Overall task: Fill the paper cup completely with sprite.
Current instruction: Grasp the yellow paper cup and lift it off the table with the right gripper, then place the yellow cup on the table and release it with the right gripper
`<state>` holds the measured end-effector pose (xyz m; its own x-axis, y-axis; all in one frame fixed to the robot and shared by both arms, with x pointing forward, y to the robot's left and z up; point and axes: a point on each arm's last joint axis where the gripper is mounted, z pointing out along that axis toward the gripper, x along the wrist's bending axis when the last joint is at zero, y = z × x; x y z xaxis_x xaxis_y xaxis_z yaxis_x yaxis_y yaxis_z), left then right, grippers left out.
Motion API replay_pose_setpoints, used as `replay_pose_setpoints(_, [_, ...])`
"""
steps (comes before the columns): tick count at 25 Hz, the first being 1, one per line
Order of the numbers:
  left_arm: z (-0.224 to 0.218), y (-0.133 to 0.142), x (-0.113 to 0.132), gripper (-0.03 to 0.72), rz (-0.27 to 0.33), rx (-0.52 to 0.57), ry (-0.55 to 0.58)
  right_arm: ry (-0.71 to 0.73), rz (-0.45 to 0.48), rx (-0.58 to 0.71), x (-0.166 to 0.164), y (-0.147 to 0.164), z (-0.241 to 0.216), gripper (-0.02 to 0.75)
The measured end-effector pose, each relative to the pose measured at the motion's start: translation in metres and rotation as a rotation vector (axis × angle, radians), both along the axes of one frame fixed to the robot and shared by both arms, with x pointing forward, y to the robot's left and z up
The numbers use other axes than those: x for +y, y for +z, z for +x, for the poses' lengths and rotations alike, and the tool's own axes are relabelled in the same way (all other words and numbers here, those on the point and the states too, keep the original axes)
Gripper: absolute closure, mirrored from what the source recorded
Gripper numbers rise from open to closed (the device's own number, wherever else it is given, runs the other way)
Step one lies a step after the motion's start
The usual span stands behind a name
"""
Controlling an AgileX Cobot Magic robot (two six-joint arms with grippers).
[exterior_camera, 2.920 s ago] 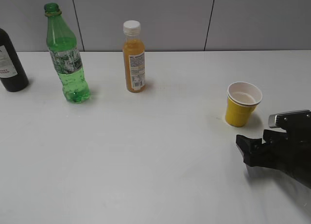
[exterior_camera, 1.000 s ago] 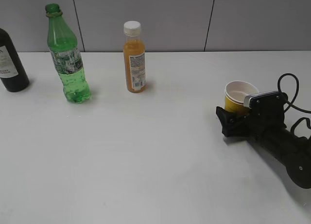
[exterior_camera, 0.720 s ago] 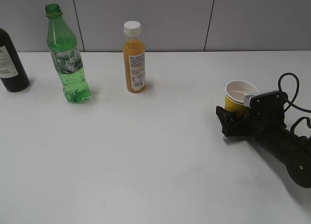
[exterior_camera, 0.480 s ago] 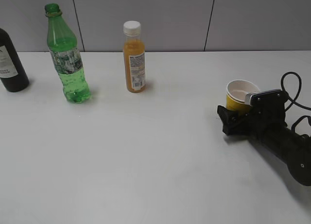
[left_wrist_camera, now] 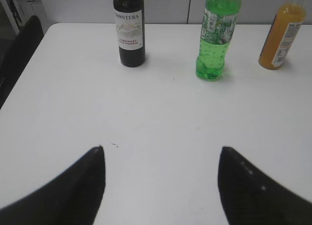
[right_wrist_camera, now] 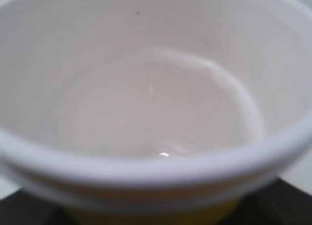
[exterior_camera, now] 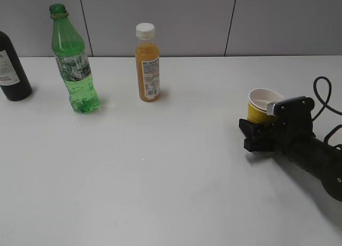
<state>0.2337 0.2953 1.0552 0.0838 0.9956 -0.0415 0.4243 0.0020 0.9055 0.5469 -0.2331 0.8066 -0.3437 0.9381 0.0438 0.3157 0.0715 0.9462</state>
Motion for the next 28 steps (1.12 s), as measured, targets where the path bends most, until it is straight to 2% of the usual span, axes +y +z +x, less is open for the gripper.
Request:
replay_pose_setpoints(6, [0.0, 0.0, 0.0, 0.136, 0.0, 0.0, 0.0, 0.014, -0.003, -0.029, 0.001, 0.026, -0.003, 0.281])
replay_pose_setpoints(8, [0.0, 0.0, 0.0, 0.136, 0.0, 0.0, 0.0, 0.059, -0.002, -0.052, 0.004, 0.034, -0.006, 0.281])
replay_pose_setpoints(12, [0.0, 0.0, 0.0, 0.136, 0.0, 0.0, 0.0, 0.258, -0.009, -0.097, 0.019, 0.048, -0.013, 0.281])
replay_pose_setpoints(18, [0.0, 0.0, 0.0, 0.136, 0.0, 0.0, 0.0, 0.584, -0.027, -0.101, 0.038, 0.048, -0.033, 0.281])
replay_pose_setpoints(24, [0.0, 0.0, 0.0, 0.136, 0.0, 0.0, 0.0, 0.743, 0.003, -0.068, 0.05, 0.048, -0.046, 0.281])
replay_pose_setpoints(28, [0.0, 0.0, 0.0, 0.136, 0.0, 0.0, 0.0, 0.844, 0.002, -0.091, 0.073, 0.051, -0.051, 0.281])
